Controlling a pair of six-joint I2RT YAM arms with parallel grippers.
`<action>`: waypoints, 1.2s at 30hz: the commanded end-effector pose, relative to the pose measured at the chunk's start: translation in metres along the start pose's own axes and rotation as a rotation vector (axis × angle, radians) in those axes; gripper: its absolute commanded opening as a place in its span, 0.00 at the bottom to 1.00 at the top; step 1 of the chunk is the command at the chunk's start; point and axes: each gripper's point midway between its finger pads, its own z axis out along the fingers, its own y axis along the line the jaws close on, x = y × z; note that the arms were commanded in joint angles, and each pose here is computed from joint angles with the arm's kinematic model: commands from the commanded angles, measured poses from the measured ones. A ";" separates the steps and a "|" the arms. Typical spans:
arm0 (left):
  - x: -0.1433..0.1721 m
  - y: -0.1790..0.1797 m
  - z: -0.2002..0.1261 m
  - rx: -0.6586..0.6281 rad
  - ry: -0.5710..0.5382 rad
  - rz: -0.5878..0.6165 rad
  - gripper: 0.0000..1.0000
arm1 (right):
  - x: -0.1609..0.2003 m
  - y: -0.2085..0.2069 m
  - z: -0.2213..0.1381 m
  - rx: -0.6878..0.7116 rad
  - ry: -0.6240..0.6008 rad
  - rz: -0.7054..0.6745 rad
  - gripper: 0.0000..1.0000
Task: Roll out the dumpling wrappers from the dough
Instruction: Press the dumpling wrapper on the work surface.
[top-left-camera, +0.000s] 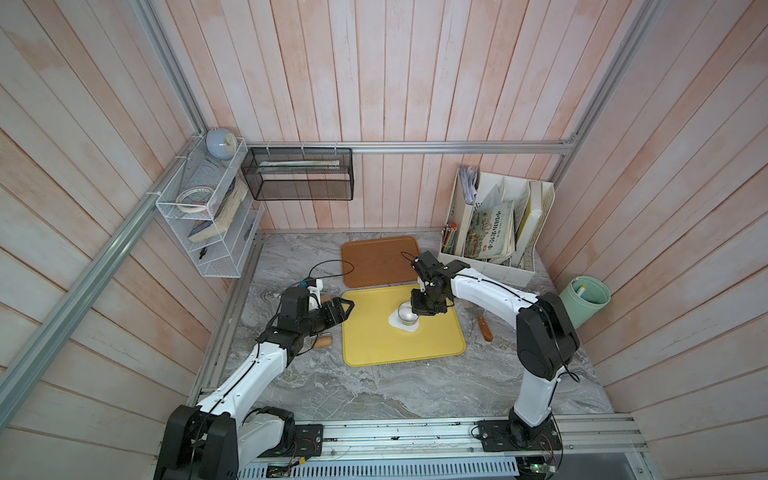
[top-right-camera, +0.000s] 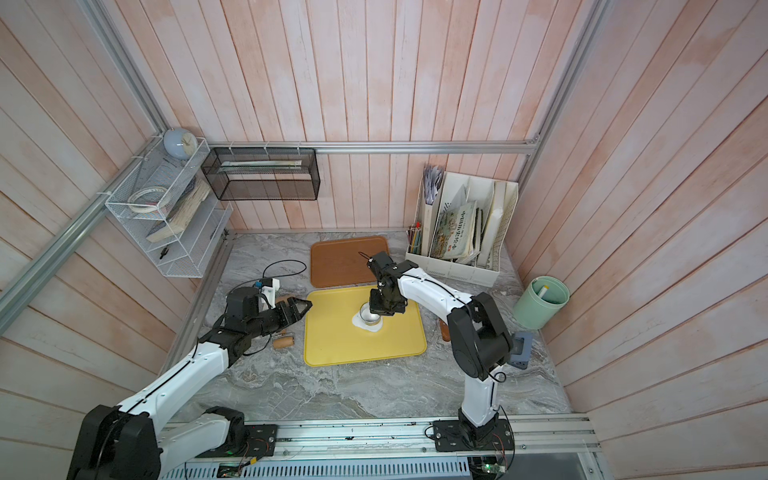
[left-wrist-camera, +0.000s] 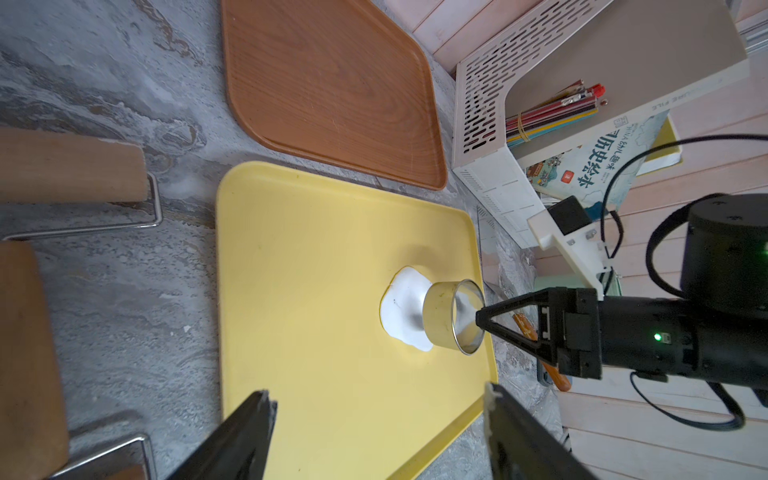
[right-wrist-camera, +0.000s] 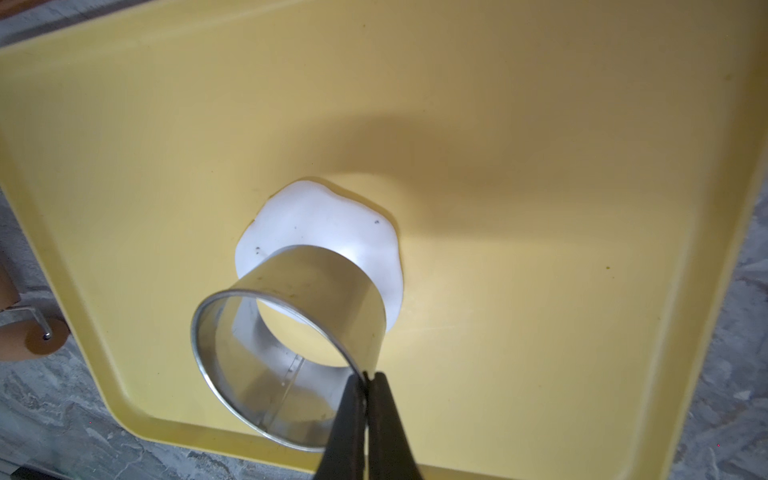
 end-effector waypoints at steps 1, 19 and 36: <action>-0.009 -0.005 -0.001 -0.011 -0.012 0.038 0.84 | -0.003 0.004 0.005 -0.007 0.021 -0.003 0.00; -0.006 -0.006 -0.002 -0.017 0.016 0.054 0.86 | -0.003 -0.002 0.022 -0.019 0.058 0.028 0.00; -0.002 -0.003 -0.001 -0.019 0.030 0.044 0.86 | -0.002 0.000 0.030 -0.028 0.070 0.041 0.00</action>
